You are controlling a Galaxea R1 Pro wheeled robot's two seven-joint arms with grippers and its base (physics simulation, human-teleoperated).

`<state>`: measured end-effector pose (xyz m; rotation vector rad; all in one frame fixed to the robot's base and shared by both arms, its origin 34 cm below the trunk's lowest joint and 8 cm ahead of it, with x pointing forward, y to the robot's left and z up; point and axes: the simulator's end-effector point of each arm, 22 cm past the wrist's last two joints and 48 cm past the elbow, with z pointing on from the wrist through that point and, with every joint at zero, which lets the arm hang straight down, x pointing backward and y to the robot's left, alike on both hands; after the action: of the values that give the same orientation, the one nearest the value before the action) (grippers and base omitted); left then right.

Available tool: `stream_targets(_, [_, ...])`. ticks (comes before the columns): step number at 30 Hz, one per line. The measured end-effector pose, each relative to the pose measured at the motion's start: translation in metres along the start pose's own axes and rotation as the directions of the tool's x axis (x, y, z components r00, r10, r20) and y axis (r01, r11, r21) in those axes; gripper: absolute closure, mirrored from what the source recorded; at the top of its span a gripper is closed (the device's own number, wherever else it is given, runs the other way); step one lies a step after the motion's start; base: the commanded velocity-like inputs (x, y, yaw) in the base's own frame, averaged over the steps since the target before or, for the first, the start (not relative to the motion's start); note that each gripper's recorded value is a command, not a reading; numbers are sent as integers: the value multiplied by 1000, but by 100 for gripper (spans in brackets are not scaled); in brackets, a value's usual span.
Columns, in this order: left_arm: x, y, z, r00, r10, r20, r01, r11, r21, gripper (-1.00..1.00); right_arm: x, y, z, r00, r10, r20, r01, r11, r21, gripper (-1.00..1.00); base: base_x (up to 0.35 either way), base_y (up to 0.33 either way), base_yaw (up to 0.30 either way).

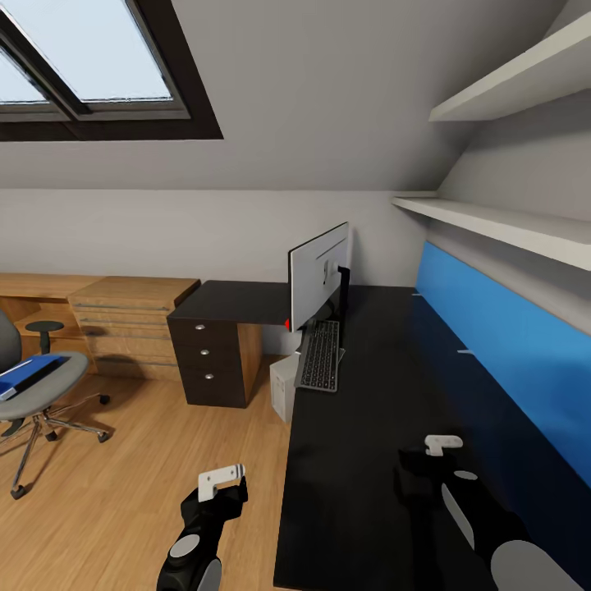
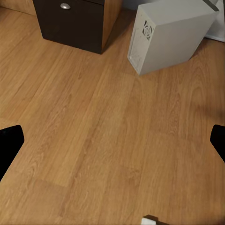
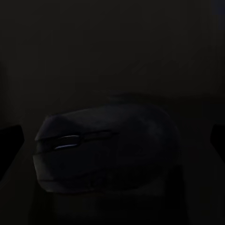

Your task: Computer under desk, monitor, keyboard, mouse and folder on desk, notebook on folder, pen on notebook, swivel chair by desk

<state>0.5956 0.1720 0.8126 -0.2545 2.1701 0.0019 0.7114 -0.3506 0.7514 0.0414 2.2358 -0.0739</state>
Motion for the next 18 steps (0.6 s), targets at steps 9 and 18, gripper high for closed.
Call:
stream_targets(9, [0,0,0,1000,0,0,0,1000,0,-100,0,0,0,1000,0,0,0,1000,-1,-100,0,0,0])
stream_targets(18, [3,0,3,1000,0,0,0,1000,0,-100,3,1,3,1000,0,0,0,1000,-2,-100,0,0,0])
